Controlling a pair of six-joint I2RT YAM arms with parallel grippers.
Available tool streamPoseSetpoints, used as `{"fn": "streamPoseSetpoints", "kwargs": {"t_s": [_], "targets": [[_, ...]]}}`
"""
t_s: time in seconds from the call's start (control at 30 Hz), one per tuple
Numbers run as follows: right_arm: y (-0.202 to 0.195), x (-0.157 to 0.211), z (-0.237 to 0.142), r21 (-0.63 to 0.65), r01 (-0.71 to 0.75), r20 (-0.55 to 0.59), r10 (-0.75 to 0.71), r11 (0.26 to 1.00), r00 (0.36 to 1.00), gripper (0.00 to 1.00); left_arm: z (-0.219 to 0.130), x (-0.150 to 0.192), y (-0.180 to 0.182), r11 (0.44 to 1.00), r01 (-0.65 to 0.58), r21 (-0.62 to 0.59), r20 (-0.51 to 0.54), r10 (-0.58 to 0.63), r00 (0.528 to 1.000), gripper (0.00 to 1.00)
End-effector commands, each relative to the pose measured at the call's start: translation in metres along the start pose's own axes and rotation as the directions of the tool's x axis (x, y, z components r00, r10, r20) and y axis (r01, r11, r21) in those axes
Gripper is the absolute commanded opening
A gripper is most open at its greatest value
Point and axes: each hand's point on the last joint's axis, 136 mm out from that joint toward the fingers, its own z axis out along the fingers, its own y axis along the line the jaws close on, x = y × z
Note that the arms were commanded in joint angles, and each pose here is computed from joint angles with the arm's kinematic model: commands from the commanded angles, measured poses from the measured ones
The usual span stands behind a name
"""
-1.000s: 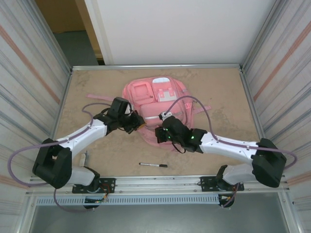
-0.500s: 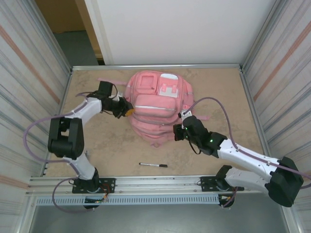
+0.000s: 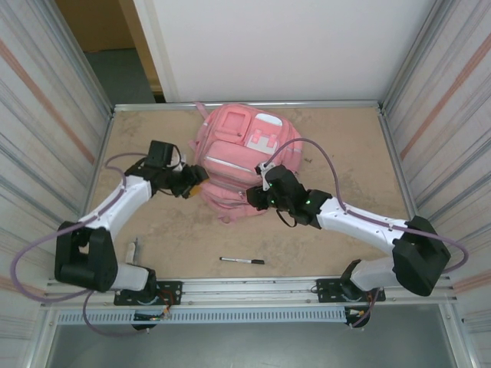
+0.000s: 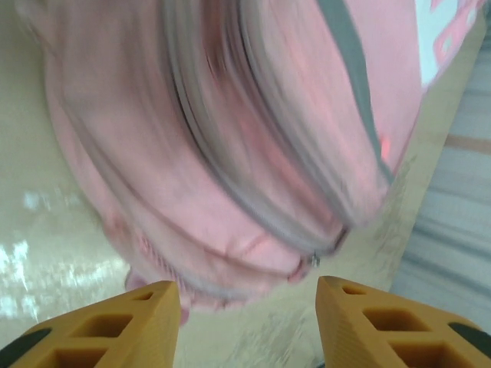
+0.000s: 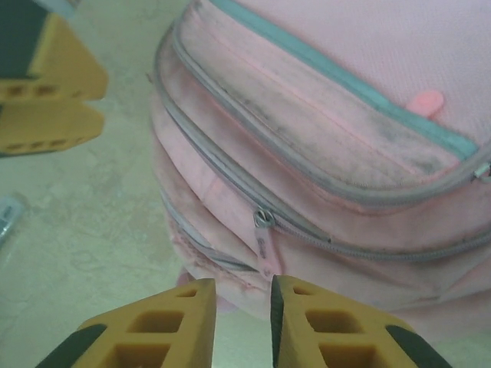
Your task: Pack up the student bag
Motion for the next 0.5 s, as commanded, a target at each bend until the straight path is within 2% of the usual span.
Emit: {"fn": "streamPoseSetpoints", "kwargs": {"t_s": [0.0, 0.3, 0.47], "targets": [[-0.002, 0.020, 0.005, 0.011, 0.031, -0.092, -0.030, 0.999, 0.995, 0.29, 0.001, 0.004, -0.001, 0.999, 0.011, -0.033, 0.060, -0.009, 0.998, 0.50], [0.008, 0.032, 0.027, -0.032, 0.018, -0.173, -0.023, 0.999, 0.985, 0.33, 0.033, -0.003, -0.014, 0.998, 0.008, -0.057, 0.047, -0.005, 0.999, 0.48], [0.007, 0.030, 0.040, 0.019, 0.033, -0.185, -0.029, 0.999, 0.982, 0.33, 0.043, -0.024, -0.002, 0.988, -0.004, -0.153, 0.111, 0.021, 0.994, 0.46]]}}
